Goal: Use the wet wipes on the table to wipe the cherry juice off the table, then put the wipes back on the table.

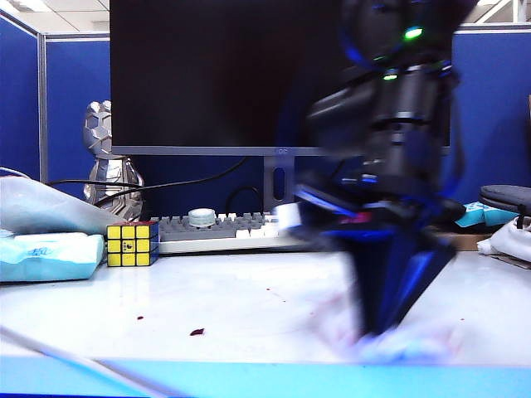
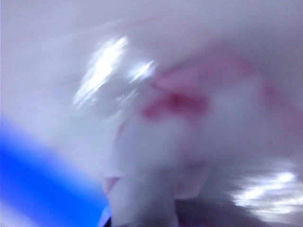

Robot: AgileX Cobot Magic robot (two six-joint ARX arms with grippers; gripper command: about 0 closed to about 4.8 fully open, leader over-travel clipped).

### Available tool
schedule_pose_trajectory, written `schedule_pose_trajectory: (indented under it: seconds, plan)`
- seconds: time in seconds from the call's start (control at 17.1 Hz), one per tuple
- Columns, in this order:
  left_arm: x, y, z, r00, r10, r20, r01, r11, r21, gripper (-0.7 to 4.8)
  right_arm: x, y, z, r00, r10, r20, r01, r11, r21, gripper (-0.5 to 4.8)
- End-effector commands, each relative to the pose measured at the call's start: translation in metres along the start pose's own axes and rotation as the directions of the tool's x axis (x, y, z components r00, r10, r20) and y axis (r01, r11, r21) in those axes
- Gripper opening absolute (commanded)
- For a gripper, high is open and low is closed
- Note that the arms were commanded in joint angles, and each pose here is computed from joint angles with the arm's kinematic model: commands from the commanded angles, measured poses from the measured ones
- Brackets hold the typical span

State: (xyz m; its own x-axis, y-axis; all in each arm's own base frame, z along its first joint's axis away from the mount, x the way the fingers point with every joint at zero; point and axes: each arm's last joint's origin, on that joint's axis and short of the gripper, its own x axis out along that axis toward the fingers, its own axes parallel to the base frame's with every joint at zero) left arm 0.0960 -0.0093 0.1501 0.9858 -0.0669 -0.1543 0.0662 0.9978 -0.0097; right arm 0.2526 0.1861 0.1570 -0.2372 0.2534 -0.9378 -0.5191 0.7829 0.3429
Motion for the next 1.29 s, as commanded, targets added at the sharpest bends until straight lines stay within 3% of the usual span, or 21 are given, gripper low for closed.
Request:
schedule_pose_trajectory:
  seconds: [0.06, 0.18, 0.29, 0.47, 0.59, 0.7, 0.94, 1.11, 1.29]
  plan:
    - [0.000, 0.000, -0.001, 1.000, 0.000, -0.012, 0.000, 1.000, 0.002, 0.04, 0.014, 0.014, -0.003, 0.997, -0.062, -0.048, 0.061, 0.998, -0.027, -0.05]
    - [0.000, 0.000, -0.001, 1.000, 0.001, -0.012, -0.001, 1.000, 0.002, 0.04, 0.012, 0.007, -0.002, 0.980, -0.195, -0.039, 0.195, 0.981, 0.010, -0.05]
    - [0.000, 0.000, -0.001, 1.000, 0.001, -0.011, -0.001, 1.000, 0.002, 0.04, 0.003, -0.022, -0.002, 0.943, -0.330, -0.037, 0.332, 0.938, 0.095, -0.05]
    - [0.000, 0.000, -0.001, 1.000, 0.001, -0.012, -0.001, 1.000, 0.002, 0.04, -0.010, -0.058, 0.000, 0.918, -0.396, 0.006, 0.386, 0.899, 0.205, -0.05]
    - [0.000, 0.000, -0.001, 1.000, 0.001, -0.012, -0.001, 1.000, 0.002, 0.04, -0.023, -0.078, 0.006, 0.934, -0.344, 0.097, 0.313, 0.918, 0.243, -0.05]
    - [0.000, 0.000, -0.001, 1.000, 0.001, -0.012, -0.001, 1.000, 0.002, 0.04, -0.033, -0.073, 0.016, 0.938, -0.299, 0.173, 0.259, 0.941, 0.219, -0.05]
    - [0.000, 0.000, -0.001, 1.000, 0.001, -0.012, -0.001, 1.000, 0.002, 0.04, -0.056, -0.049, 0.041, 0.905, -0.289, 0.312, 0.247, 0.954, 0.168, -0.05]
    - [0.000, 0.000, -0.001, 1.000, 0.000, -0.012, 0.000, 1.000, 0.002, 0.04, -0.053, -0.044, 0.038, 0.927, -0.282, 0.248, 0.240, 0.953, 0.184, -0.05]
    - [0.000, 0.000, -0.001, 1.000, 0.001, -0.012, -0.001, 1.000, 0.002, 0.04, -0.043, -0.041, 0.029, 0.974, -0.188, 0.127, 0.166, 0.972, 0.166, -0.05]
